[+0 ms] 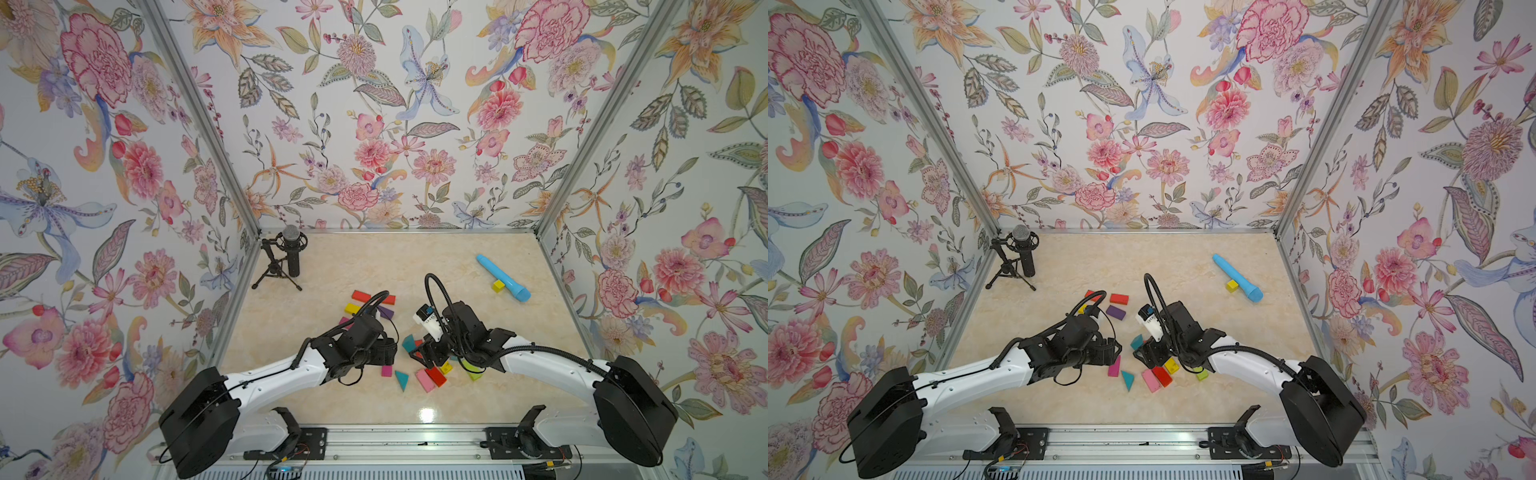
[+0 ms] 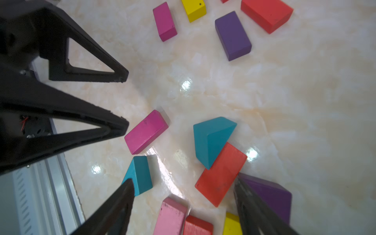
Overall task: Assemble a piece of candy with building blocks
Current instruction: Pick up the building block from the center of the board.
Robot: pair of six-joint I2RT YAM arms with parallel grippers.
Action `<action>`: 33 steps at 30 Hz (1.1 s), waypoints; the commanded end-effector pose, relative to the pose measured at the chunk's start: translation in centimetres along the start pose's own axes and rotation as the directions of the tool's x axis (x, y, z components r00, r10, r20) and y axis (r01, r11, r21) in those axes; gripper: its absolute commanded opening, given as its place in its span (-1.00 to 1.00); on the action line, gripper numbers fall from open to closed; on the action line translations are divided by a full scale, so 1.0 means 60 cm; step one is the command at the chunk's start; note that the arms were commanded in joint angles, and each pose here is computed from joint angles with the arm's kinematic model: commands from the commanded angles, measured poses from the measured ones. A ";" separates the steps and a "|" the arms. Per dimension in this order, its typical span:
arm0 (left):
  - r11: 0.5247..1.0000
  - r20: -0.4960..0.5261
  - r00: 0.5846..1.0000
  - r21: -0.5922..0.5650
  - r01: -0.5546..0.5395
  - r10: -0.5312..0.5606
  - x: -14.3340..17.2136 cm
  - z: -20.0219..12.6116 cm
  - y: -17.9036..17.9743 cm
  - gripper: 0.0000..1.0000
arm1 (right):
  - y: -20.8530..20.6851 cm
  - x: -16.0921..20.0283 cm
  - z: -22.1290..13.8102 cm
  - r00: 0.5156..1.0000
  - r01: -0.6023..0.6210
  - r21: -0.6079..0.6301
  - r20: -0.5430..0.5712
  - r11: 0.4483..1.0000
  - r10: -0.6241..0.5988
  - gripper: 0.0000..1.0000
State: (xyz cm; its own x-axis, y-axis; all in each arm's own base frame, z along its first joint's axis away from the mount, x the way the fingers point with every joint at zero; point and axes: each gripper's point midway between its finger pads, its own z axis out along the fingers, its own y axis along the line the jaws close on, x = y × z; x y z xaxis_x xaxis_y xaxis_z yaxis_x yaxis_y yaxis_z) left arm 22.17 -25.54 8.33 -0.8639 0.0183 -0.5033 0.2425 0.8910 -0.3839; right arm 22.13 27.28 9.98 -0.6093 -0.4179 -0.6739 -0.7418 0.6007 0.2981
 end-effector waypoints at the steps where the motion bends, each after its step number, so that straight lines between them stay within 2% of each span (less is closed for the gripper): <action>1: 0.997 0.033 0.999 -0.073 -0.022 0.024 -0.016 0.010 -0.002 0.60 | -0.010 -0.019 -0.021 0.993 -0.086 -0.018 0.081 0.996 0.087 0.62; 7: 0.987 -0.034 0.996 -0.129 -0.091 0.087 0.001 0.039 -0.006 0.38 | -0.048 -0.002 -0.033 0.983 -0.162 0.033 0.095 0.986 0.158 0.74; 11: 0.982 -0.076 0.992 -0.150 -0.111 0.101 0.018 0.055 0.001 0.30 | -0.054 0.008 -0.035 0.982 -0.170 0.043 0.095 0.985 0.165 0.79; 22: 0.971 -0.163 0.978 -0.178 -0.159 0.130 0.062 0.067 0.017 0.23 | -0.054 0.007 -0.035 0.984 -0.147 0.036 0.108 0.989 0.142 0.85; 29: 0.956 -0.227 0.963 -0.218 -0.196 0.146 0.092 0.075 0.039 -0.02 | -0.060 0.009 -0.038 0.985 -0.136 0.045 0.115 0.990 0.130 0.87; 33: 0.953 -0.228 0.962 -0.227 -0.201 0.148 0.093 0.076 0.041 -0.18 | -0.062 0.003 -0.042 0.985 -0.127 0.047 0.126 0.991 0.121 0.88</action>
State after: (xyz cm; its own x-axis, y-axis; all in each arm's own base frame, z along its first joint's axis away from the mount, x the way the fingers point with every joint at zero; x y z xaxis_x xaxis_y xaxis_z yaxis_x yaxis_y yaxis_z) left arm 20.61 -26.35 1.99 -0.8918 0.2251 -0.3924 0.3028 0.9414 -0.1483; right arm 23.84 23.21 9.79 -0.6834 -0.2538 -0.6845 -0.6216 0.6940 0.3632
